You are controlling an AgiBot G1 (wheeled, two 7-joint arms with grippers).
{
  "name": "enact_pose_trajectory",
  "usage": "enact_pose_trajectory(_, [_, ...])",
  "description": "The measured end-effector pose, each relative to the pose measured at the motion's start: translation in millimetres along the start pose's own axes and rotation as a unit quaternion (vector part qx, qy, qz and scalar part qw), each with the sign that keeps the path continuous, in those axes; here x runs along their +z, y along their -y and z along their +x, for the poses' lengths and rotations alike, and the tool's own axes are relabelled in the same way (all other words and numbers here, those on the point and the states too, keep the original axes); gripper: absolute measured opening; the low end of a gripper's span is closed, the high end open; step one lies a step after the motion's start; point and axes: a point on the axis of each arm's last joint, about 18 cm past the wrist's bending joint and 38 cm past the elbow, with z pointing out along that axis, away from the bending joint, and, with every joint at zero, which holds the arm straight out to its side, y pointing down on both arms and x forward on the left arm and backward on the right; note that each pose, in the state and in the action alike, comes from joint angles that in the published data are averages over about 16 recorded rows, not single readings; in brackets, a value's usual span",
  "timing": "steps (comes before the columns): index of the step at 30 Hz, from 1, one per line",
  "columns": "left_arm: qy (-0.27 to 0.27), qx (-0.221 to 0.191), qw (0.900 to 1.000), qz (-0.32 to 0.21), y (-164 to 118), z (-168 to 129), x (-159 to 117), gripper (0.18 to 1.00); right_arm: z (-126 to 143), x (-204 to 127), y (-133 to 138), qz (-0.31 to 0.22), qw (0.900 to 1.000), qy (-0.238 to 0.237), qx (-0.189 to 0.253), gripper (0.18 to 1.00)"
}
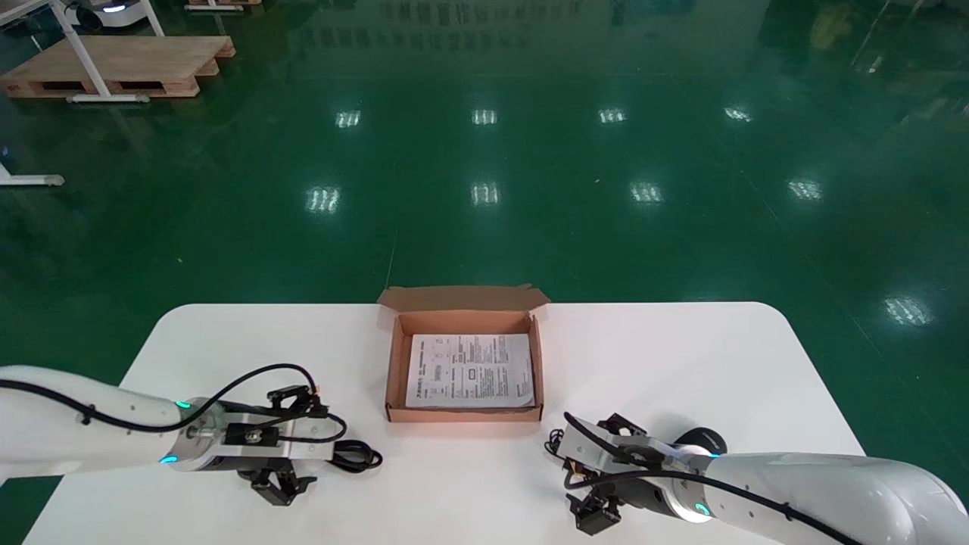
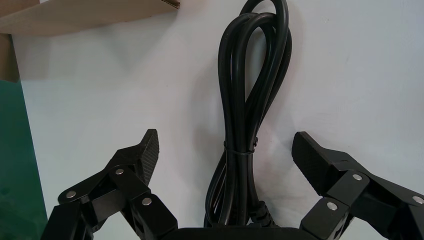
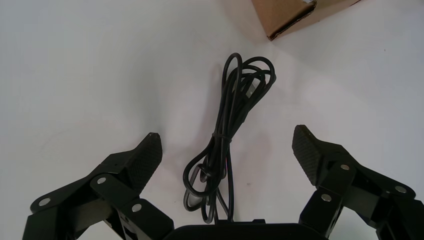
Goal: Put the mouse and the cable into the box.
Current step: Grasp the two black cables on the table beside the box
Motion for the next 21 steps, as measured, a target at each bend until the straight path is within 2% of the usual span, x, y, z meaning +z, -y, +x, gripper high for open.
enact_pose_trajectory(6, [0.000,0.000,1.0000,0.000,-0.1,0.2,0.0,0.943,0.1,-0.6,-0.1,0.000,1.000,0.000,-0.001,0.935])
enact_pose_trajectory(11, [0.000,0.000,1.0000,0.000,-0.1,0.3,0.0,0.886,0.1,-0.9,-0.2,0.000,1.000,0.000,-0.001,0.865])
enact_pose_trajectory(17, [0.000,0.000,1.0000,0.000,-0.1,0.3,0.0,0.779,0.0,-1.1,-0.2,0.001,1.000,0.000,-0.001,0.748])
enact_pose_trajectory(21, [0.000,0.000,1.0000,0.000,-0.1,0.3,0.0,0.679,-0.1,-1.1,-0.2,0.001,1.000,0.001,-0.001,0.661])
